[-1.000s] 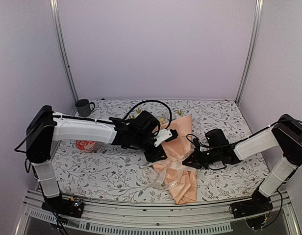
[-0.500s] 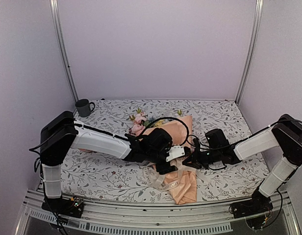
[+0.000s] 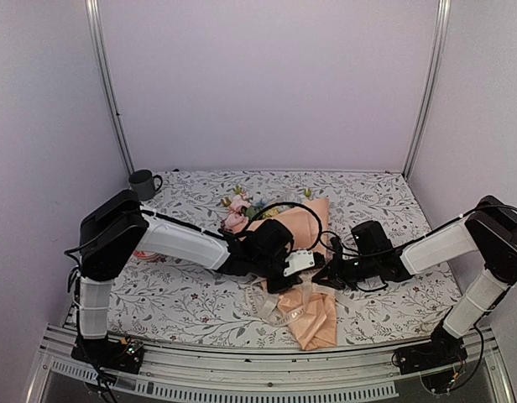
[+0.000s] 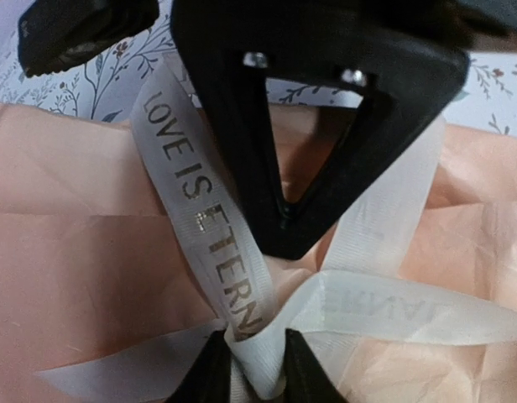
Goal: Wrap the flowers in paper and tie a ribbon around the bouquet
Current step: Tie the ribbon around the folded bouquet.
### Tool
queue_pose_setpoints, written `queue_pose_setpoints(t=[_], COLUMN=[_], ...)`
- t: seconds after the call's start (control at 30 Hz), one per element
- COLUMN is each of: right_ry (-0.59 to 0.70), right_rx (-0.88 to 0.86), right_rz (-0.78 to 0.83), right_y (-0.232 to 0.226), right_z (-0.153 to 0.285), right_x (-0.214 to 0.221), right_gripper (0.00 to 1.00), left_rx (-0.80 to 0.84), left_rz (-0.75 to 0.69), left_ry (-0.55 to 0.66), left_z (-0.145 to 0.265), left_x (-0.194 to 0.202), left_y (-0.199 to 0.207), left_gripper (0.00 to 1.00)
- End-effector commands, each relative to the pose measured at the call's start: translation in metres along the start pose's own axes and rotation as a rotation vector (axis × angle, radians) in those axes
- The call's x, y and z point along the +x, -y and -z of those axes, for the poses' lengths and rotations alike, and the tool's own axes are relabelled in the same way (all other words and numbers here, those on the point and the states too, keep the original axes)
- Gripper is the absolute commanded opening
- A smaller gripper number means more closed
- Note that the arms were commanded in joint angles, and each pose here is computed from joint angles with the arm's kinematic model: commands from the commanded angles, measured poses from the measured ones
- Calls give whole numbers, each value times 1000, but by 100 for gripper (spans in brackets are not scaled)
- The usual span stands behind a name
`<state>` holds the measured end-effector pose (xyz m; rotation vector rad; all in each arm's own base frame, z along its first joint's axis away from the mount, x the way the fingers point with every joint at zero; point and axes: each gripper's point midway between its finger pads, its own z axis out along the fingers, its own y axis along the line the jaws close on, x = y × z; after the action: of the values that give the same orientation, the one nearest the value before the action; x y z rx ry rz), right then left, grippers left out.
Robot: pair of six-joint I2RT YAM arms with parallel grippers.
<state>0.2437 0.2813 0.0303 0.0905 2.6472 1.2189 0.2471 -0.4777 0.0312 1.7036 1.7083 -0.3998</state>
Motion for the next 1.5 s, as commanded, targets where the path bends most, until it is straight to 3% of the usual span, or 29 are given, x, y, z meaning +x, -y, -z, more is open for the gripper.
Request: queue_pose_setpoints(t=[0.0, 0.13, 0.47, 0.8, 0.9, 1.07, 1.33, 1.47], right_ry=[3, 7, 9, 27, 34, 43, 56, 84], right_rx=[-1, 2, 11, 20, 26, 21, 27, 61], right_rz=[-7, -8, -13, -23, -27, -29, -38, -29], right_y=[0, 2, 5, 8, 10, 7, 7, 7], right_z=[2, 3, 4, 8, 10, 11, 15, 24], right_x=[-2, -1, 0, -1, -1, -3, -3, -8], right_gripper=[0, 0, 0, 0, 0, 0, 0, 8], left_rx=[30, 64, 239, 476, 468, 460, 426, 433], left_rz=[40, 66, 173, 421, 560, 827, 947, 969], left_ry=[3, 48, 340, 501, 491, 360, 253, 244], left_z=[6, 16, 75, 102, 89, 41, 11, 7], left_x=[-4, -17, -68, -84, -65, -14, 14, 20], left_y=[-1, 1, 6, 10, -9, -36, -45, -47], left_gripper=[11, 0, 0, 0, 0, 0, 0, 0])
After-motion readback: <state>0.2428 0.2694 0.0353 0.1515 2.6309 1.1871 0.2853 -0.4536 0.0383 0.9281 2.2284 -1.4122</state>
